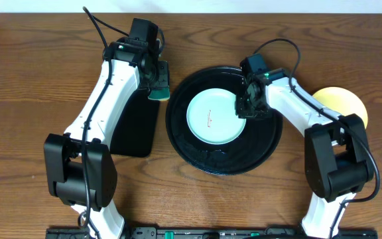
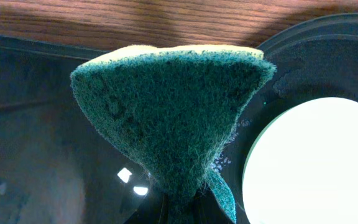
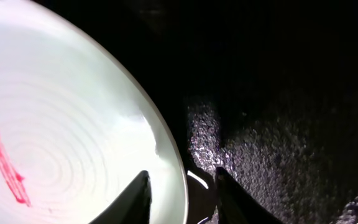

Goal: Clean dirty plates on tray and stack at the side
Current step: 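Bring the sponge in the left gripper down onto the mint plate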

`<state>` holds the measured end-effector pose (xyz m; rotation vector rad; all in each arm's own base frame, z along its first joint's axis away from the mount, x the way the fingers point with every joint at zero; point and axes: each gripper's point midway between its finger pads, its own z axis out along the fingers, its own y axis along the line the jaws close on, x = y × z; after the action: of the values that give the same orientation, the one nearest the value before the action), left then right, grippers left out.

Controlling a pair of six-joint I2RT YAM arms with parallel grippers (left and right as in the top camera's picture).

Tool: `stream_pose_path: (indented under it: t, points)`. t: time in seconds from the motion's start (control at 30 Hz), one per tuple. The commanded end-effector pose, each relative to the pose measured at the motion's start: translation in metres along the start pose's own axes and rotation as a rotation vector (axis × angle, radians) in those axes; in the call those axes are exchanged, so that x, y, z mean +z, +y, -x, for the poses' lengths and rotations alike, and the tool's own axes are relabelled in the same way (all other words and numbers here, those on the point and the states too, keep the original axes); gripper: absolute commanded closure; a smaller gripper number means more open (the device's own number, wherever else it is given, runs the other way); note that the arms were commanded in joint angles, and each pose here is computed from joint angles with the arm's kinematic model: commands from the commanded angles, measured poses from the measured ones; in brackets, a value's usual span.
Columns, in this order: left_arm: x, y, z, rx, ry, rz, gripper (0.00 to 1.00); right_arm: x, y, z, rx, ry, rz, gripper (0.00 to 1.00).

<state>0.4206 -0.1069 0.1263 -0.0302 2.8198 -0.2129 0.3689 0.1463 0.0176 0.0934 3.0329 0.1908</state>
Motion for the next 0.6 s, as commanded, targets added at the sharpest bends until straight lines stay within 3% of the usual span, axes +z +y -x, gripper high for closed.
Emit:
stream_pose_path:
  t: [0.0,0.27,0.57]
  points:
    - [-0.006,0.0,0.006,-0.009,-0.022,0.004,0.92,-0.003,0.004,0.006,-0.026,-0.027,0.019,0.78]
    - [-0.006,0.001,0.0,0.0,0.0,0.007,0.92,0.023,0.002,-0.005,-0.031,0.025,-0.001,0.99]
    - [-0.008,-0.031,-0.021,0.205,0.077,-0.15,0.93,0.03,0.002,-0.009,-0.031,0.043,0.001,0.99]
